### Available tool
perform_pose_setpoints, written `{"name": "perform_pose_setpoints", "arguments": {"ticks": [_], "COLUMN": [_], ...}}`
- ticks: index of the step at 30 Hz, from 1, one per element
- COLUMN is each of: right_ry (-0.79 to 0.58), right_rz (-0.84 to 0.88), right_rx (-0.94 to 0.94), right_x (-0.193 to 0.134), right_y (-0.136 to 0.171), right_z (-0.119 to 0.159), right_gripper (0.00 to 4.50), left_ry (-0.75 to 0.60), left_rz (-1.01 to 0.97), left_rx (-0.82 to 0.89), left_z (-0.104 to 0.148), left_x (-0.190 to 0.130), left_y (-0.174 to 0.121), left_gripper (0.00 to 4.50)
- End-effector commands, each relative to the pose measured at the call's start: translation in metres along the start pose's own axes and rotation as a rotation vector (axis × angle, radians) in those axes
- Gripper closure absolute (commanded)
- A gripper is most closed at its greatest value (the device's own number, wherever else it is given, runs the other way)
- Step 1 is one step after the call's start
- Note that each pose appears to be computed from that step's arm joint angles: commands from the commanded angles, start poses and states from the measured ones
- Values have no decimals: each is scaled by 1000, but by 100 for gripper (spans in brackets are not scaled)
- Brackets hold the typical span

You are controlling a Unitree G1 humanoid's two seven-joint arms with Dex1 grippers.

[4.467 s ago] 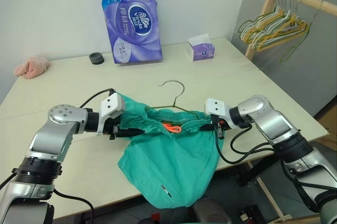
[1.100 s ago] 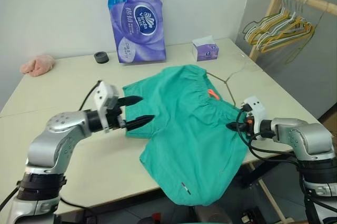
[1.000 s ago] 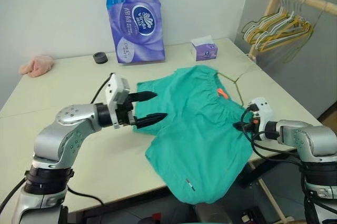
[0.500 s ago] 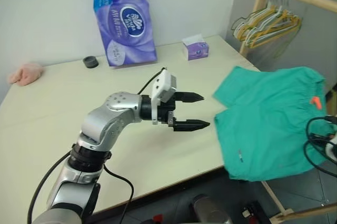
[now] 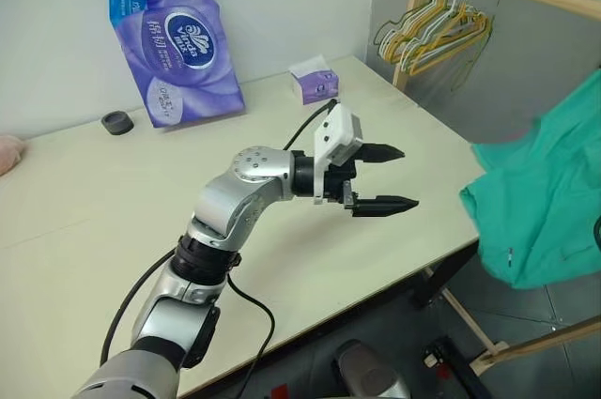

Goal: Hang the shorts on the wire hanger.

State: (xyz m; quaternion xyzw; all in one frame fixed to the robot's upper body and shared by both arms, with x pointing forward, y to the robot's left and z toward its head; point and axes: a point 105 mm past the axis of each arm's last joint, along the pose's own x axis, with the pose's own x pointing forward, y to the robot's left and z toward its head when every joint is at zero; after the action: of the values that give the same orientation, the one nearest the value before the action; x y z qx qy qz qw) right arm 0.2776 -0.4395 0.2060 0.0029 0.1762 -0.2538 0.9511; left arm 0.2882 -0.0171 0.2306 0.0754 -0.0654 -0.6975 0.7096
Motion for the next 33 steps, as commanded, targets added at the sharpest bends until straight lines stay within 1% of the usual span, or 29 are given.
{"name": "perform_pose_setpoints", "arguments": {"ticks": [1,7,9,12,17,23,25,29,31,32,33], "right_ry": [-56,22,74,162,237,256,255,238,220,204,191], "right_rz": [-38,-30,-11,22,75,101,109,128,131,135,140], "right_rx": [33,63,93,171,225,235,250,321,360,369,380], "right_x": [-1,8,10,12,9,4,3,1,-1,-2,-4], "right_y": [-13,-20,-20,-14,1,8,10,15,17,19,21], "right_z": [28,29,27,24,17,14,15,19,23,27,29], "right_gripper": [450,450,450,450,450,450,450,450,396,377,346], "left_ry": [-32,-42,-44,-54,-67,-88,-96,-80,-76,-74,-71], "left_rz": [-34,-53,-57,-64,-92,-228,-235,-249,-259,-265,-270], "left_rx": [76,112,128,140,139,93,96,133,147,153,160], "left_z": [17,22,23,25,30,42,47,48,48,48,47], "left_x": [4,8,11,14,16,15,16,20,23,25,26], "left_y": [-3,-7,-9,-11,-11,-13,-8,-1,0,0,-1], "left_gripper": [4,4,4,4,4,4,4,4,0,0,0]}}
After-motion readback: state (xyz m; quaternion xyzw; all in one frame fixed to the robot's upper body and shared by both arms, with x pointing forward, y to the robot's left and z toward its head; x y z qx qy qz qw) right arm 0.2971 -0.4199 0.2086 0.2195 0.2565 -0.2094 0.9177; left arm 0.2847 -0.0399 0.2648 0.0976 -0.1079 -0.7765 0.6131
